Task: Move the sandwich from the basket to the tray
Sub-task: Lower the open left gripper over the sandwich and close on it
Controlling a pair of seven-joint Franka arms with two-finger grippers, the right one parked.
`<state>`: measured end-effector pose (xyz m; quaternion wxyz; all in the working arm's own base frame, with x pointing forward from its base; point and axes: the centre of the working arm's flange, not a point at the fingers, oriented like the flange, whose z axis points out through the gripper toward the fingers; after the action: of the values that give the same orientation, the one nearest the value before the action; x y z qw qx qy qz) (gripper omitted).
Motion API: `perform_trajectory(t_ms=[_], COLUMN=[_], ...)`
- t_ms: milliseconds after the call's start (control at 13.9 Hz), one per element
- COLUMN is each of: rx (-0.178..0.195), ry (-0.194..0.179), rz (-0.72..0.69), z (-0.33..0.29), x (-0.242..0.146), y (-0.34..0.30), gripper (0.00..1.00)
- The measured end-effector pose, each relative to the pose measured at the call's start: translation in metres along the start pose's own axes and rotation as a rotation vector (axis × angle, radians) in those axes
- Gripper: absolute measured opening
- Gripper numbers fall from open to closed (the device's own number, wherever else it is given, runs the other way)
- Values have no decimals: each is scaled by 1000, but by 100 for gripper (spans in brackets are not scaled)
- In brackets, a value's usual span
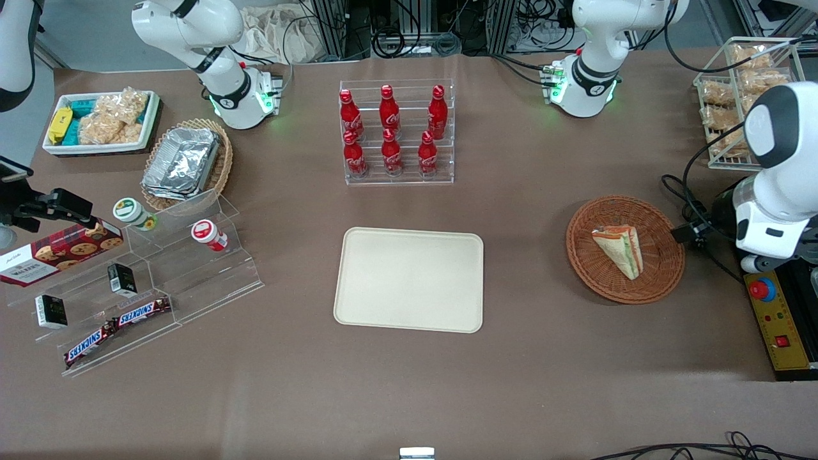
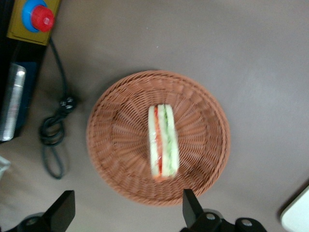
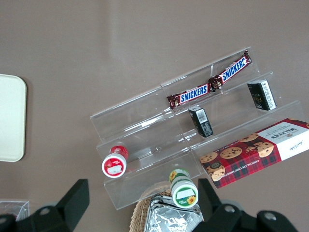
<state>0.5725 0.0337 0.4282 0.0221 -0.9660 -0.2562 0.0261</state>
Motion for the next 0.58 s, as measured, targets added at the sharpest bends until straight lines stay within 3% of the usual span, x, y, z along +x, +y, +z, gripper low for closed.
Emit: perform_trajectory(t_ms=[289, 577], rx=[-55, -38], ry=[59, 25], rz=[-161, -198], z=[72, 114], x=[-18, -37], y=[-1, -3], gripper=[100, 100])
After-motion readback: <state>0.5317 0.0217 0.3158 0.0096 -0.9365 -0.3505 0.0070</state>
